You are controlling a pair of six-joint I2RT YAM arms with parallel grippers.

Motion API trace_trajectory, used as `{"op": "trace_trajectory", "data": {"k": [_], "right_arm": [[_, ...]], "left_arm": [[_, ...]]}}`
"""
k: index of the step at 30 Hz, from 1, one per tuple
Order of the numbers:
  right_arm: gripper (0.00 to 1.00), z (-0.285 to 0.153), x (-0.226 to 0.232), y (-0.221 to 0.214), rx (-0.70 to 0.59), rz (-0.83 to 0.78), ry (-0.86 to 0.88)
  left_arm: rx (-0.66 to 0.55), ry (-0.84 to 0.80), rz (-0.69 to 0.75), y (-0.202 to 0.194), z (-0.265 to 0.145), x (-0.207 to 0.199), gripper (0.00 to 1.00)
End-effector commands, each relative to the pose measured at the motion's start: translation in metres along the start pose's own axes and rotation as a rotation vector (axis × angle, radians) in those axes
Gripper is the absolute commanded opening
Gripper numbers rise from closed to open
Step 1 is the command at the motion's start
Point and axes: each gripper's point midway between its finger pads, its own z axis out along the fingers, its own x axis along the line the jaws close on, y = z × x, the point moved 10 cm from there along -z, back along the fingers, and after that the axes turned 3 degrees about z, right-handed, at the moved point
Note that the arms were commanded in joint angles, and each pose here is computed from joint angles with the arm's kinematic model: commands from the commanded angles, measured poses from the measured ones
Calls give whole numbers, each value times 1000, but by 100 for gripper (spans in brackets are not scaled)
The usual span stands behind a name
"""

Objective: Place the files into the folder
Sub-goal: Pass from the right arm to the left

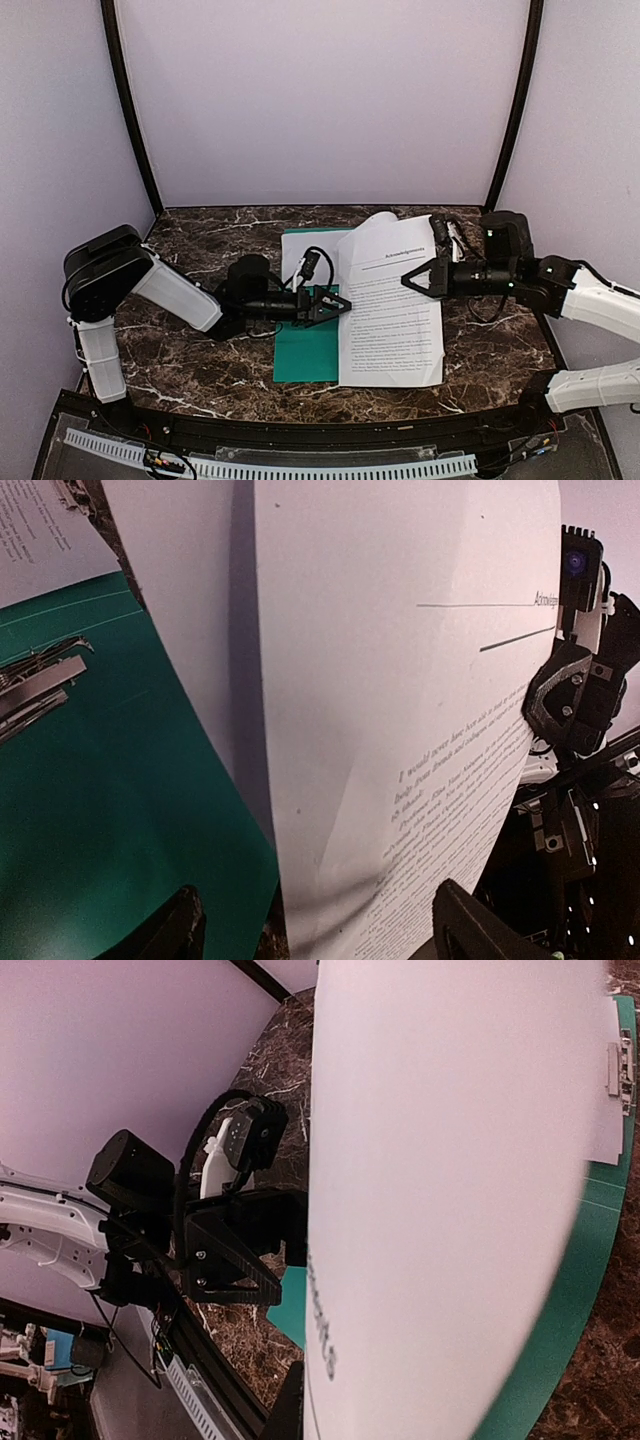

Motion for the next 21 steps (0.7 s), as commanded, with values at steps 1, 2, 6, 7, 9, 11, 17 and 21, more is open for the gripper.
{"op": "trace_trajectory", "data": {"k": [1,2,6,7,9,11,17,21], "right_arm": [[3,-6,13,6,-31,-17,81],[3,-5,13,6,-30,-14,87],[3,-7,14,6,-34,-13,95],[3,-7,14,7,-37,-14,99],[3,-8,14,8,-38,-11,104],[3,-8,15,9,-42,-10,110],[3,-7,12,8,-36,5,114],[3,-4,8,6,-30,15,107]], "left_arm": [[-21,-70,45,1,-2,-5,79],[-21,-81,46,2,-1,-5,81],[-24,-131,48,3,4,-3,86],[-25,-135,45,3,5,-3,86],[-25,-131,39,2,6,1,87],[-26,-140,36,1,8,2,87],[-24,-231,50,5,14,-3,88],[-10,-289,72,9,22,-12,87]]}}
